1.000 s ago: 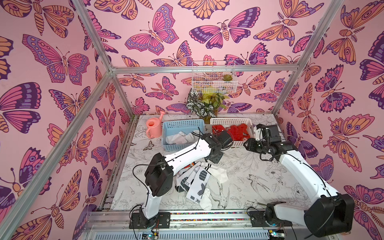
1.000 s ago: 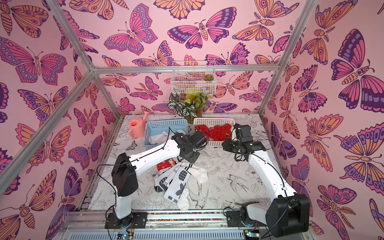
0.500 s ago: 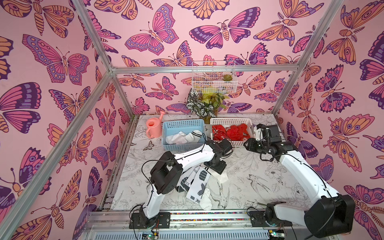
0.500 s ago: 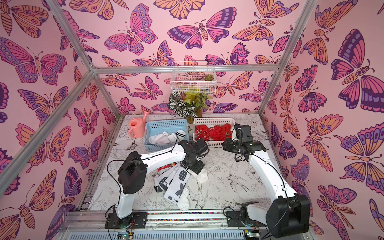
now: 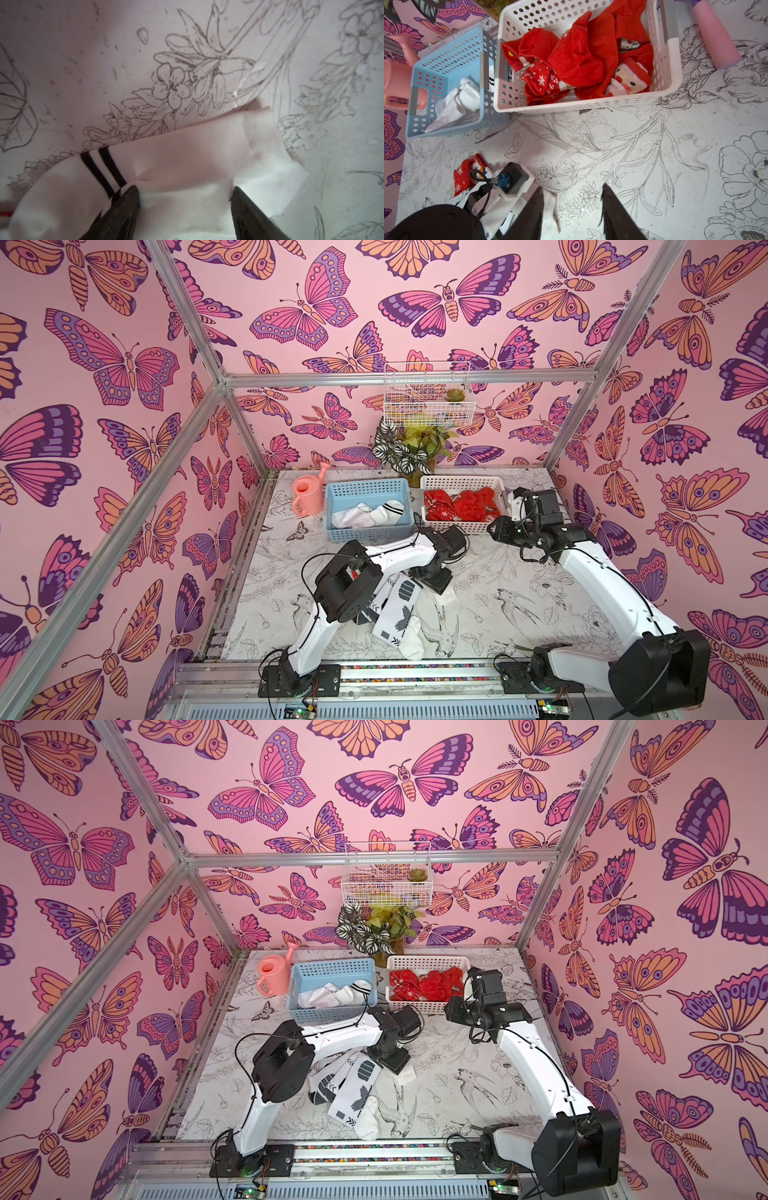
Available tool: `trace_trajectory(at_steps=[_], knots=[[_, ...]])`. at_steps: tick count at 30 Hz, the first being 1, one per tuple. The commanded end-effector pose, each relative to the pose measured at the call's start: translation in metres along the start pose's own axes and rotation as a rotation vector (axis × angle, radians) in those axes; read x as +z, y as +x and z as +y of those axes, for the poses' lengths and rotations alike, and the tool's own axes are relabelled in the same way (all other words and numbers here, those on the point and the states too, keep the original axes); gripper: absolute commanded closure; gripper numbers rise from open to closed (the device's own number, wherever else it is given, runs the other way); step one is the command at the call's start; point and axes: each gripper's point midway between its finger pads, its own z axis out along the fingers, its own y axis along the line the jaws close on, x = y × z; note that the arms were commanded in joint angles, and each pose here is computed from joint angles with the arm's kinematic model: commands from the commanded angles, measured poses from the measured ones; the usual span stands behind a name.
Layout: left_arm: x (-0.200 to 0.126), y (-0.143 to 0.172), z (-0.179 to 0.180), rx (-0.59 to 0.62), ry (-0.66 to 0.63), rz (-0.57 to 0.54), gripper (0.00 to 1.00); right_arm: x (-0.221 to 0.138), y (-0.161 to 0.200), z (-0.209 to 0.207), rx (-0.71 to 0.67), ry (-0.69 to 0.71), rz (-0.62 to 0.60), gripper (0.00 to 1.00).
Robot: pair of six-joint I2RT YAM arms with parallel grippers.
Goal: Sort the socks into the basket by color
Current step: Pick up the sock at the center of the board.
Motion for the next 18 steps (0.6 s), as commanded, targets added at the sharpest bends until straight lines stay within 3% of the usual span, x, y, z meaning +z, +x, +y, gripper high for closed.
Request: trace_trajectory(at_steps=[1, 3, 10, 18], knots=[[0.018, 0.003, 0.0, -0.004, -0.012, 0.031, 0.32, -0.005, 0.002, -0.005, -0.005, 0.02, -0.003, 0.53], [0.023, 0.003, 0.001, -0.008, -0.014, 0.034, 0.37, -0.005, 0.002, -0.006, -0.006, 0.023, -0.006, 0.53], [0.031, 0.001, 0.003, -0.02, -0.027, 0.029, 0.7, -0.005, 0.001, -0.006, -0.006, 0.025, -0.011, 0.53], [0.017, -0.014, 0.01, -0.023, -0.075, -0.04, 0.91, -0.005, 0.001, -0.006, -0.004, 0.025, -0.011, 0.53]])
